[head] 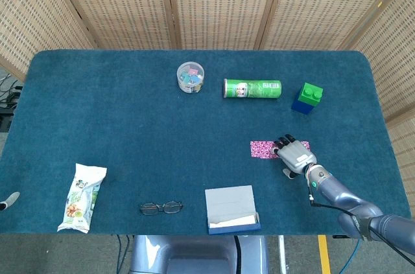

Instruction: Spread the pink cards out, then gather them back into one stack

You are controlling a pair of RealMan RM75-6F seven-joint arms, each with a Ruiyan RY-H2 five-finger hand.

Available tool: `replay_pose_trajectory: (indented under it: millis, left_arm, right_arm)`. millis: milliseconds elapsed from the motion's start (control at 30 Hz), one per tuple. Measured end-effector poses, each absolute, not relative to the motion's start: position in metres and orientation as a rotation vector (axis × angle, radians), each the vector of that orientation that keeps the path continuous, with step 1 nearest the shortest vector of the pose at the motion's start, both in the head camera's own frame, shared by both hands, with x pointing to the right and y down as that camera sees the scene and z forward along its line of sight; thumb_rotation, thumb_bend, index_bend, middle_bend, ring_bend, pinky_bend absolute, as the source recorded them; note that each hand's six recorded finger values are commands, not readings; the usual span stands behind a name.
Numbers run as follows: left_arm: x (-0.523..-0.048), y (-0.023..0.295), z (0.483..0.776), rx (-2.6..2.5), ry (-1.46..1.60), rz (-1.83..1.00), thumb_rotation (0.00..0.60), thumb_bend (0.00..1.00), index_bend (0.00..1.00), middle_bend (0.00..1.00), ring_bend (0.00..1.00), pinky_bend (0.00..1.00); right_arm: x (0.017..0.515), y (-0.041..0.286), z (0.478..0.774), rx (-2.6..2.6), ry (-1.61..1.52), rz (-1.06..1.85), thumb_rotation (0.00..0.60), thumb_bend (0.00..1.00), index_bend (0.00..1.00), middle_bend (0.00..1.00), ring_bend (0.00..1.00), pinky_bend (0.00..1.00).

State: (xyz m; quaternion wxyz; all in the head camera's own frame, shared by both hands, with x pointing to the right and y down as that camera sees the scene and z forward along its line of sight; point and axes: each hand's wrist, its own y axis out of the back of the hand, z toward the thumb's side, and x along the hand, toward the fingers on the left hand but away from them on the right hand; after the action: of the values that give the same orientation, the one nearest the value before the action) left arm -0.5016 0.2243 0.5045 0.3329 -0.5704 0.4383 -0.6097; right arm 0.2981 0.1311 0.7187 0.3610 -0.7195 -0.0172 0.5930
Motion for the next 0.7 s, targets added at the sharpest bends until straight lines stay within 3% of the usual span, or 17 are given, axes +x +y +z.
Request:
replay_pose_trajectory:
  millis: [700]
  left_arm:
    - [-0.501,0.224,0.506,-1.496,1.138,-1.586,0.6,0.06,0.0,0.0,0.0,0.0]
  right_arm:
    - [0.302,0.167,0.702,-1.894,-0.014,1.502,0.6,0.47,0.21,0.12,0.0,0.0]
